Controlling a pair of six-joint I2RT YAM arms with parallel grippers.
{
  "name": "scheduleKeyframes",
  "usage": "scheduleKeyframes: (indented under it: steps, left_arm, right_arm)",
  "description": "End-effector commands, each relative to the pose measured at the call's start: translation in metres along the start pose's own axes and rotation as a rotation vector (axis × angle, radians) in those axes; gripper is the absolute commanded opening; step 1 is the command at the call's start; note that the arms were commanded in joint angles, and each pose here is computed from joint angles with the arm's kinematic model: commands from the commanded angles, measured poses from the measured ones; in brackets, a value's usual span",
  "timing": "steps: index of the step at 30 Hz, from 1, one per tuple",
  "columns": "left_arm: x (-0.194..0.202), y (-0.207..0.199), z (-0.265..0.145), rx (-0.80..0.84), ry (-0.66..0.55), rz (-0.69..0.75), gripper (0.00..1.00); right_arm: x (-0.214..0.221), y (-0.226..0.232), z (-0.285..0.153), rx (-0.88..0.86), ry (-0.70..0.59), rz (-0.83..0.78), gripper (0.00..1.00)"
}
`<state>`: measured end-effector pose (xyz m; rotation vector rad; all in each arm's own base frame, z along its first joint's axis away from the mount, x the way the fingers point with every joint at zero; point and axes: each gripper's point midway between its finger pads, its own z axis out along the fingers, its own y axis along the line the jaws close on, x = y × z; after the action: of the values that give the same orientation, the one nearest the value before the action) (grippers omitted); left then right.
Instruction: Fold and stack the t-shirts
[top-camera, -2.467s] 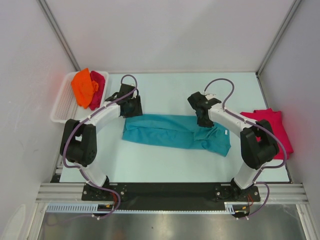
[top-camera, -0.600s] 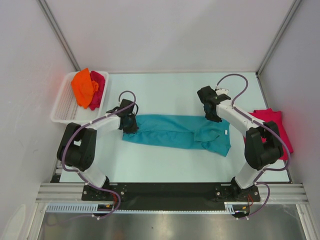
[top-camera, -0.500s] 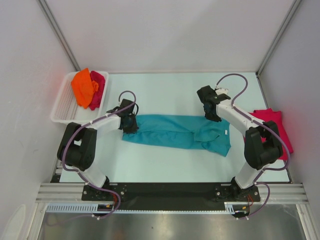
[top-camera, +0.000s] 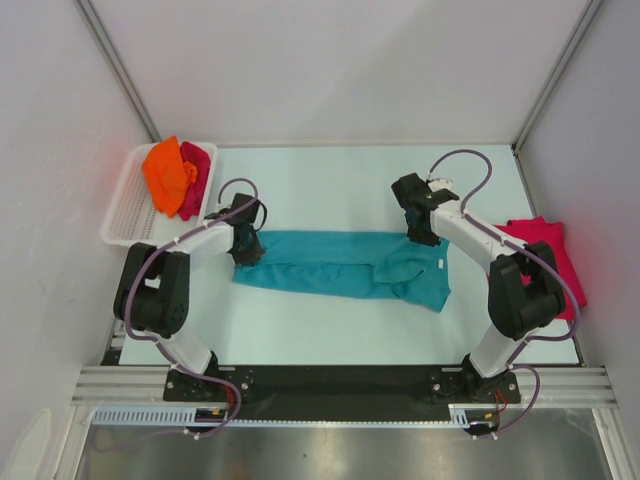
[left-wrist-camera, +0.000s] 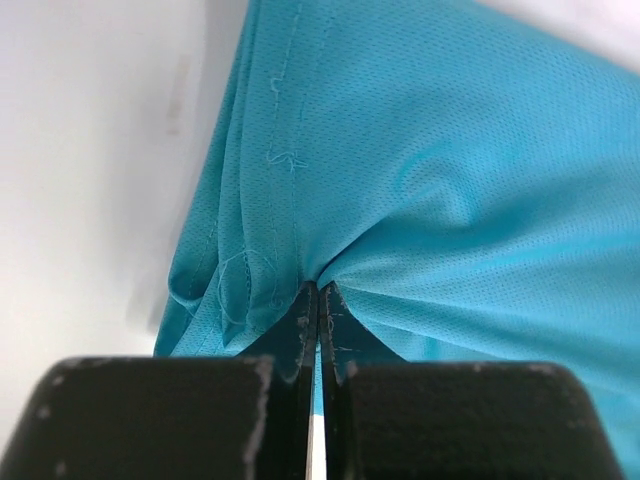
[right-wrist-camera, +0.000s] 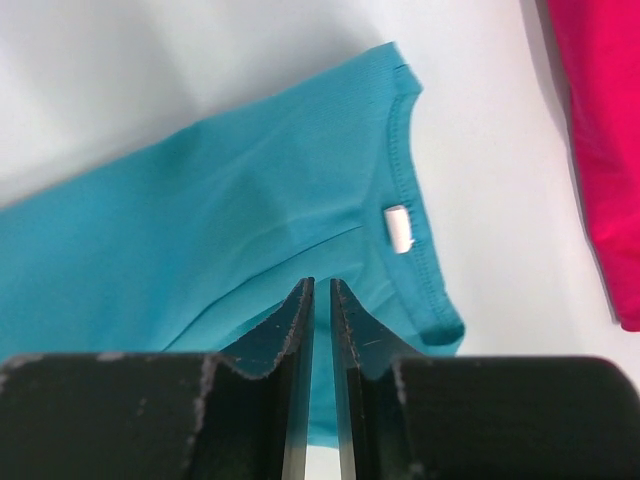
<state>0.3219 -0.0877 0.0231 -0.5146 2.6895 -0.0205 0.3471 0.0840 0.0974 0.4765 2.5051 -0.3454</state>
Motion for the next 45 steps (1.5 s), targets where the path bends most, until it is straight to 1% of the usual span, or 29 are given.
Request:
scheduleKeyframes:
  steps: [1, 3, 4, 5, 7, 8, 10, 11, 13, 14, 16, 18, 21, 25, 26, 28, 31, 35, 36, 39, 43, 45]
  left_arm:
    - [-0.01, 0.016, -0.004, -0.052, -0.026, -0.051, 0.0]
    - [-0.011, 0.014, -0.003, -0.05, -0.021, -0.049, 0.01]
    - [-0.012, 0.013, -0.002, -0.049, -0.018, -0.049, 0.03]
    - [-0.011, 0.012, -0.001, -0.045, -0.013, -0.049, 0.07]
    - [-0.011, 0.008, -0.001, -0.032, -0.002, -0.047, 0.11]
    - [-0.01, 0.007, 0.001, -0.03, 0.005, -0.046, 0.15]
    - [-0.008, 0.006, 0.001, -0.021, 0.017, -0.044, 0.22]
    - [-0.008, 0.006, 0.0, -0.018, 0.013, -0.045, 0.3]
    - [-0.009, 0.008, -0.005, -0.024, 0.0, -0.052, 0.42]
    - [-0.014, 0.009, -0.013, -0.018, -0.024, -0.056, 0.54]
    - [-0.023, 0.009, -0.023, -0.013, -0.068, -0.056, 0.58]
    - [-0.04, 0.005, -0.043, 0.02, -0.135, -0.065, 0.59]
    - [-0.058, 0.001, -0.067, 0.048, -0.203, -0.065, 0.6]
    - [-0.067, 0.001, -0.087, 0.055, -0.238, -0.059, 0.61]
    - [-0.067, 0.002, -0.089, 0.054, -0.24, -0.056, 0.61]
    - [-0.068, 0.002, -0.093, 0.061, -0.25, -0.057, 0.61]
    - [-0.067, 0.001, -0.094, 0.072, -0.248, -0.052, 0.61]
    - [-0.063, -0.001, -0.089, 0.08, -0.23, -0.037, 0.61]
    - [-0.062, -0.002, -0.088, 0.085, -0.228, -0.032, 0.61]
    - [-0.059, -0.002, -0.084, 0.093, -0.217, -0.019, 0.61]
    - [-0.055, -0.003, -0.08, 0.099, -0.208, -0.011, 0.61]
    - [-0.054, -0.003, -0.08, 0.101, -0.207, -0.006, 0.61]
  right_arm:
    - [-0.003, 0.0, -0.01, -0.021, -0.016, 0.01, 0.17]
    - [-0.001, 0.001, -0.01, -0.023, -0.009, 0.006, 0.17]
    - [-0.001, 0.001, -0.01, -0.024, -0.008, 0.008, 0.17]
    - [0.001, 0.001, -0.009, -0.024, -0.003, 0.004, 0.17]
    - [0.005, 0.001, -0.007, -0.024, 0.008, 0.0, 0.18]
    - [0.007, 0.002, -0.006, -0.028, 0.018, -0.003, 0.18]
    - [0.011, 0.003, -0.001, -0.02, 0.031, -0.004, 0.18]
    - [0.014, 0.005, 0.0, -0.027, 0.044, -0.003, 0.18]
    - [0.018, 0.01, 0.003, -0.039, 0.06, 0.0, 0.18]
    - [0.02, 0.012, 0.003, -0.044, 0.065, 0.0, 0.18]
    - [0.024, 0.018, 0.002, -0.056, 0.065, -0.004, 0.18]
    - [0.028, 0.025, -0.001, -0.07, 0.067, -0.016, 0.18]
    - [0.041, 0.031, -0.004, -0.075, 0.087, -0.044, 0.17]
    - [0.067, 0.033, -0.014, -0.085, 0.112, -0.09, 0.17]
    - [0.07, 0.031, -0.019, -0.091, 0.113, -0.081, 0.17]
    - [0.09, 0.02, -0.019, -0.073, 0.146, -0.098, 0.17]
    - [0.116, 0.007, -0.024, -0.056, 0.18, -0.104, 0.17]
    - [0.139, -0.01, -0.034, -0.013, 0.177, -0.081, 0.17]
    - [0.14, -0.009, -0.039, -0.024, 0.168, -0.05, 0.17]
    - [0.15, -0.012, -0.04, -0.012, 0.166, -0.05, 0.17]
    - [0.142, -0.006, -0.04, 0.013, 0.136, -0.072, 0.16]
    - [0.128, 0.004, -0.048, 0.001, 0.097, -0.081, 0.15]
